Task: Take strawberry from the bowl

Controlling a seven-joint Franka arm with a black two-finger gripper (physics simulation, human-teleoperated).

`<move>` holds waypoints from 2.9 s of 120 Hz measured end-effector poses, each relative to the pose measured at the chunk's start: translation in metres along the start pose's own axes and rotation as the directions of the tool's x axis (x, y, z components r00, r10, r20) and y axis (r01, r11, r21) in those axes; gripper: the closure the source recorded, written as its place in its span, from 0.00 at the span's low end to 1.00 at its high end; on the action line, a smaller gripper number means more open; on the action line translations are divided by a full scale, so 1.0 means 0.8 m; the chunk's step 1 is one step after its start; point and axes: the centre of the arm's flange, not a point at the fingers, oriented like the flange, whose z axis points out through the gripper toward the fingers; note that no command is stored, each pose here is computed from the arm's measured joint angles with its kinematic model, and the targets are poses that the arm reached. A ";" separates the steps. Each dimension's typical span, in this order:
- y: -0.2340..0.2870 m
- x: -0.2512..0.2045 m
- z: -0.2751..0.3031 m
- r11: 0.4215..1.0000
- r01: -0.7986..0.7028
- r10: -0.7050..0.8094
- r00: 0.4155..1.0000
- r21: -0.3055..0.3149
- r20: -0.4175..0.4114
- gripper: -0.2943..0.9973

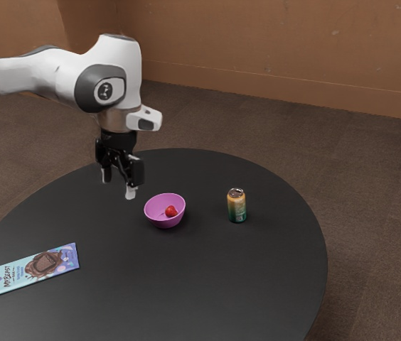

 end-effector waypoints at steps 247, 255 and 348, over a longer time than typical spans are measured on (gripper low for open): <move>-0.054 0.189 0.182 0.296 -0.907 0.953 0.299 0.301 -0.037 0.43; -0.058 0.189 0.182 0.305 -0.902 0.951 0.304 0.305 -0.050 0.43; -0.070 0.199 0.190 0.295 -0.895 0.955 0.290 0.335 -0.068 0.44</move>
